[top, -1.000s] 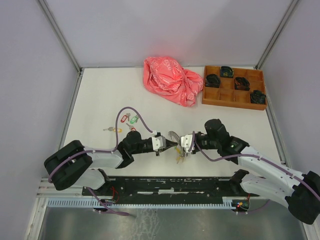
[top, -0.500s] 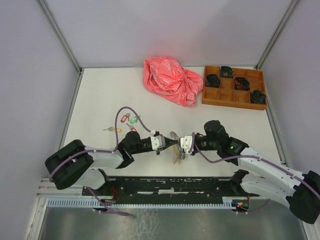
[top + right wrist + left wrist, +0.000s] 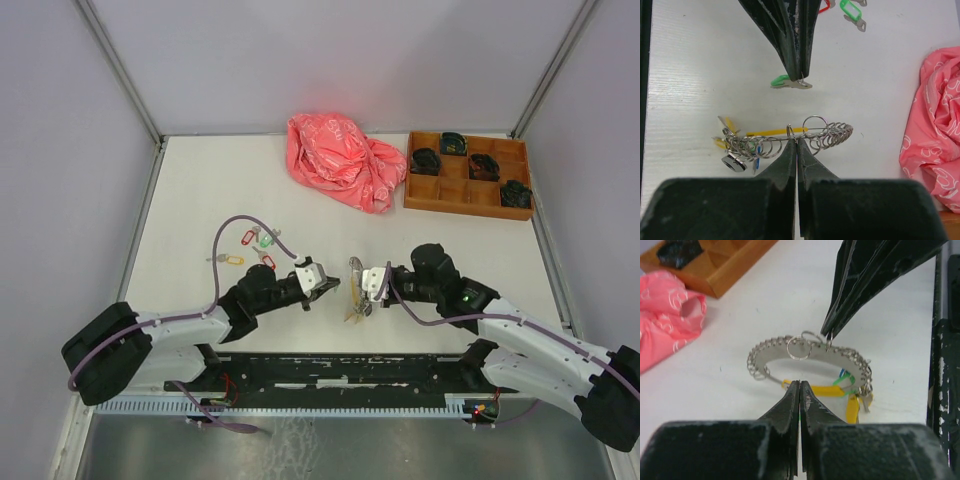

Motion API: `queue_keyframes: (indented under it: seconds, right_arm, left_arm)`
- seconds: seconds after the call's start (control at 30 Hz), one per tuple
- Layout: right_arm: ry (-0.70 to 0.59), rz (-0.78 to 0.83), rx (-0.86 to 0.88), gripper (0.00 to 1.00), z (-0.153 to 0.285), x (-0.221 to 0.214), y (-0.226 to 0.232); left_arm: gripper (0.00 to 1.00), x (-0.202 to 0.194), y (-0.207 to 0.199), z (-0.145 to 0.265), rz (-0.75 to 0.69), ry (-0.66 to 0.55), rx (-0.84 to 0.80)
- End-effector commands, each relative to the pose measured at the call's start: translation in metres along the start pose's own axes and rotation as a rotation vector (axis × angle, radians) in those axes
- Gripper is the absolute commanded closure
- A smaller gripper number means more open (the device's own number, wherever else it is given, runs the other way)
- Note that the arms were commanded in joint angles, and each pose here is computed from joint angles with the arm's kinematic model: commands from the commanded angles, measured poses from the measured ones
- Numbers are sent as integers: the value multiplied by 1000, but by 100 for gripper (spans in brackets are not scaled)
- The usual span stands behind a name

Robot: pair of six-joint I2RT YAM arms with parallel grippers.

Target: Put the keys on the keyring

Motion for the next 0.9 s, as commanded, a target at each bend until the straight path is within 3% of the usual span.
queue_keyframes:
  seconds: [0.0,0.2,0.47,0.7,0.87]
  right_arm:
    - [-47,-44,-99,99,1,13,-16]
    - [-39,-121,-168,99,2,12,-21]
    - [-40,-198,-207,99,0,6,-19]
    - [-18,-246,-237,99,-1,-1,-18]
    - [-46,-261,-251,99,-4,0,-19]
  left_arm:
    - [97,-30,1,8,147,176,86]
    - [97,-56,3,6,262,319,156]
    - [95,-87,15,-12,300,515,230]
    - [79,-57,26,-20,262,357,266]
    - [65,-25,25,-14,227,168,251]
Point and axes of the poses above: each gripper's point midway between its finger pads, its own z axis back along the fingers, its own y axis along the line the jaws close on, x = y × z, the point moved 5 cm from there along z, back along the fingers, and after that the axes turned 3 degrees about z, right-handed, at the moved point
